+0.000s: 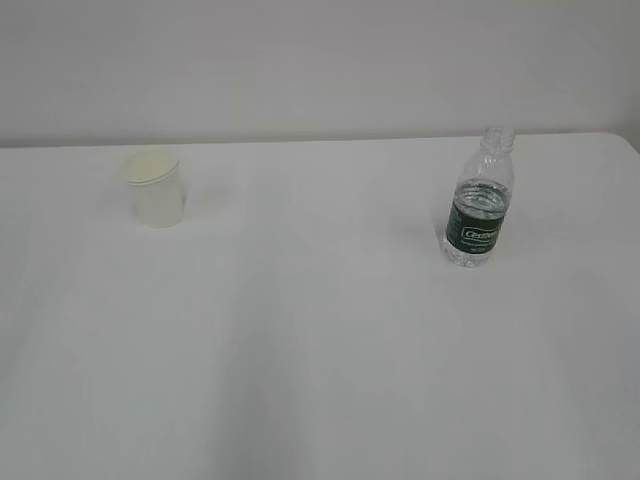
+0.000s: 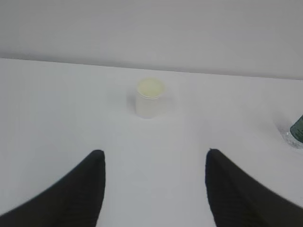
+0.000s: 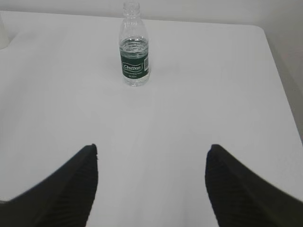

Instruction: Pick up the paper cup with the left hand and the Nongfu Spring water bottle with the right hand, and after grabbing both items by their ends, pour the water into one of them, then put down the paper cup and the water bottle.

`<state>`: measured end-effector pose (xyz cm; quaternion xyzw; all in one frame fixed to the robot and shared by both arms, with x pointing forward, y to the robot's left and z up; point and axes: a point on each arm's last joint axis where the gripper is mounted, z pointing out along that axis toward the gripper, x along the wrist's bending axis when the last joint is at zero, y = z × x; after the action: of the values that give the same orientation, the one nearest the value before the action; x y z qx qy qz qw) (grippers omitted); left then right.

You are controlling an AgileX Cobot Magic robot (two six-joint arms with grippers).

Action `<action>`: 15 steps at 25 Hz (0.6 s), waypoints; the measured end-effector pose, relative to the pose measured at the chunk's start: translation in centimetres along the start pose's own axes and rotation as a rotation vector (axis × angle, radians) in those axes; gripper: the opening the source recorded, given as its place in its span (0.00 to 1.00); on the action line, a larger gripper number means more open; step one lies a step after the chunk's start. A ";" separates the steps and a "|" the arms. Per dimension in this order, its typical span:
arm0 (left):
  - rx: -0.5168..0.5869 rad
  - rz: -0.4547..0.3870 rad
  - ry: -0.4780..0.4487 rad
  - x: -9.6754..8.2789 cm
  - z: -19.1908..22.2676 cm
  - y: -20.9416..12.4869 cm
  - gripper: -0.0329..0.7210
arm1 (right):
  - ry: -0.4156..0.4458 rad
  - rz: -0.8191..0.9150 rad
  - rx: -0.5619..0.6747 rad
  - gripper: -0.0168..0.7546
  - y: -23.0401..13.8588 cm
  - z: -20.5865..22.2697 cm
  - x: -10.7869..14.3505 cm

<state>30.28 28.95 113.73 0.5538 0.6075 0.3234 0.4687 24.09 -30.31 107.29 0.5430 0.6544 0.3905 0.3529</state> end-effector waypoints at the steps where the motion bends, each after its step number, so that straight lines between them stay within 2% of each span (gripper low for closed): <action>1: -0.002 0.014 -0.001 0.0 0.0 0.0 0.67 | 0.001 0.000 -0.004 0.73 0.3 0.1 0.0; 6: -0.007 0.045 -0.025 -0.2 0.0 0.1 0.66 | 0.026 0.014 -0.035 0.73 1.8 0.8 0.3; 15: 0.028 0.044 -0.058 -0.5 1.0 0.2 0.65 | 0.052 0.013 -0.097 0.73 3.7 2.3 0.6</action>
<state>31.27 28.42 113.69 0.5826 0.5859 0.3089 0.4711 27.62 -29.08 109.52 0.5190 0.6404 0.4379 0.3589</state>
